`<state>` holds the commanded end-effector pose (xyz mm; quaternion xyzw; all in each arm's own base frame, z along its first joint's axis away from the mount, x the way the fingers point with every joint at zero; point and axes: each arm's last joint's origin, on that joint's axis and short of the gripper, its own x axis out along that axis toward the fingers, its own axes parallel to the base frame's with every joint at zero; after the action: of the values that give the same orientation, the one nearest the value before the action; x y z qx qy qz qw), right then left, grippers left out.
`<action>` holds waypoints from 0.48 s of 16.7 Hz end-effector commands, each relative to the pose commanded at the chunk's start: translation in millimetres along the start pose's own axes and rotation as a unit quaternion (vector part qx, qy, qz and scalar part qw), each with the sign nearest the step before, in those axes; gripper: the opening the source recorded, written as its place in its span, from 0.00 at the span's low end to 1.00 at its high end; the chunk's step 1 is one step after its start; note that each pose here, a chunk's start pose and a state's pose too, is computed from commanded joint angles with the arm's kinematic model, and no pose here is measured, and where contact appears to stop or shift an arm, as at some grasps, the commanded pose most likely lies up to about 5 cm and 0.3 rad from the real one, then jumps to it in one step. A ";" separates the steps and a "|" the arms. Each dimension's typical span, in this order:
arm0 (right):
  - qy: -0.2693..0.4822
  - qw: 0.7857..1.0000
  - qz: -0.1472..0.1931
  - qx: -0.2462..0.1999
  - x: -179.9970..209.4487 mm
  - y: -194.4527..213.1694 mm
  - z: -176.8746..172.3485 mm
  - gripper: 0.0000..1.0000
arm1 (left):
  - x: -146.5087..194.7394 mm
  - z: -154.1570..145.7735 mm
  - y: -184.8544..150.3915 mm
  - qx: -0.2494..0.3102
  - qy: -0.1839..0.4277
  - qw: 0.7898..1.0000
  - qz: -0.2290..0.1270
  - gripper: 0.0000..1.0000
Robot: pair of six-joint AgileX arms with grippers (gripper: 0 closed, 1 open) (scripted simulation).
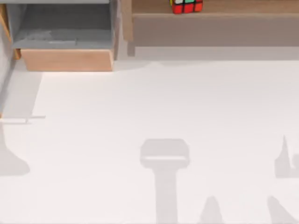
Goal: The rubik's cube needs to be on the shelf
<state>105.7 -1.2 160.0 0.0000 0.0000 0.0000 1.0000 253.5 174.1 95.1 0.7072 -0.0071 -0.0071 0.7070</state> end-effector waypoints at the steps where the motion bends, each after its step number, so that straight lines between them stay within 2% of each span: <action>1: 0.000 1.000 0.000 0.000 0.0 0.0 0.0 1.00 | 0.9 0.0 0.0 0.000 0.000 1.000 0.000 1.00; 4: 0.000 1.000 0.000 0.000 0.0 0.0 0.0 1.00 | 0.9 0.0 0.0 0.000 0.000 1.000 0.000 1.00; 8: 0.000 1.000 0.000 0.000 0.0 0.0 0.0 1.00 | 0.9 0.0 0.0 0.000 0.000 1.000 0.000 0.70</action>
<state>105.7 -1.2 160.0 0.0000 0.0000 0.0000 1.0000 254.4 174.1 95.1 0.7072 -0.0071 -0.0071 0.7070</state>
